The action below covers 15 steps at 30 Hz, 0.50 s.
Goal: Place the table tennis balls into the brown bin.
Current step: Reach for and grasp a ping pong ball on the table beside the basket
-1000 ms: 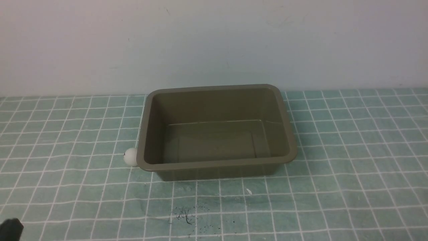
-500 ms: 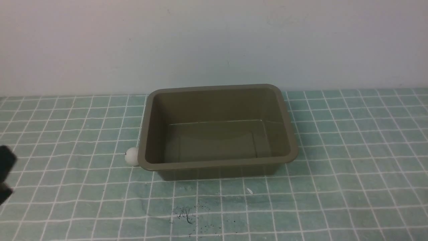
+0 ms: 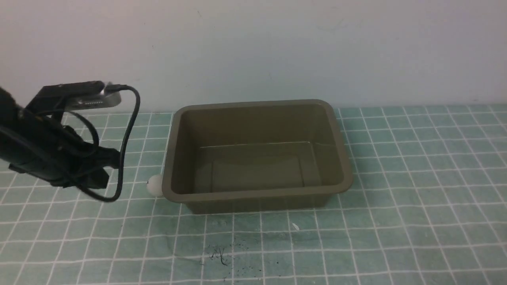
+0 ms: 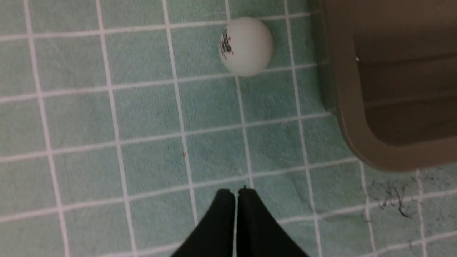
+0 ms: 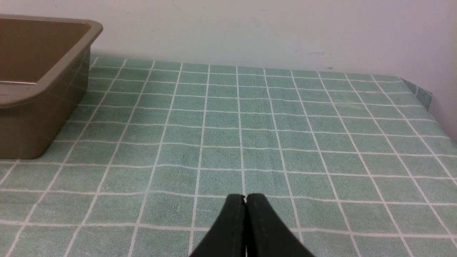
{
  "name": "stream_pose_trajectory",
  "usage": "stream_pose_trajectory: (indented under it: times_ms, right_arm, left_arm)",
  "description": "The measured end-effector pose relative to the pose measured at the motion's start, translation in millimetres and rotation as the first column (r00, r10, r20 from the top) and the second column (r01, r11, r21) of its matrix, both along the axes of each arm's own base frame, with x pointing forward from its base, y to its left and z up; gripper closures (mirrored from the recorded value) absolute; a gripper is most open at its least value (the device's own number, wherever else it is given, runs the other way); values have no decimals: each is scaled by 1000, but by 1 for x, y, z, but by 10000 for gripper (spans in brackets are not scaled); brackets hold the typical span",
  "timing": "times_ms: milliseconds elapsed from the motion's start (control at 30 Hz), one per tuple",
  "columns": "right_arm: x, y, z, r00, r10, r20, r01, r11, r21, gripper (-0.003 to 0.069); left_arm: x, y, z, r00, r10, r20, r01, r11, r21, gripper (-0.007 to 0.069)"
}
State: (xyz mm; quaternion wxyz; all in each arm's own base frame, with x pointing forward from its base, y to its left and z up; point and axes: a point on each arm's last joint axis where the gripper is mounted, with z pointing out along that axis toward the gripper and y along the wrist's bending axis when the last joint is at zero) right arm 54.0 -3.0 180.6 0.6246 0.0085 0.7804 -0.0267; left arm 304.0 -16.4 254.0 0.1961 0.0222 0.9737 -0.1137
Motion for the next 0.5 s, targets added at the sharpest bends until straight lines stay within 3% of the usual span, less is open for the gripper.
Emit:
stream_pose_trajectory:
  times_ms: [333, 400, 500]
  right_arm:
    - [0, 0, 0, 1000, 0, 0, 0, 1000, 0, 673]
    - [0, 0, 0, 1000, 0, 0, 0, 1000, 0, 673]
    - [0, 0, 0, 1000, 0, 0, 0, 1000, 0, 673]
  left_arm:
    - [60, -4, -44, 996, -70, -58, 71, 997, 15, 618]
    - [69, -7, -54, 993, -105, -58, 106, 994, 8, 575]
    - [79, -11, -64, 991, -131, -31, 132, 991, 2, 450]
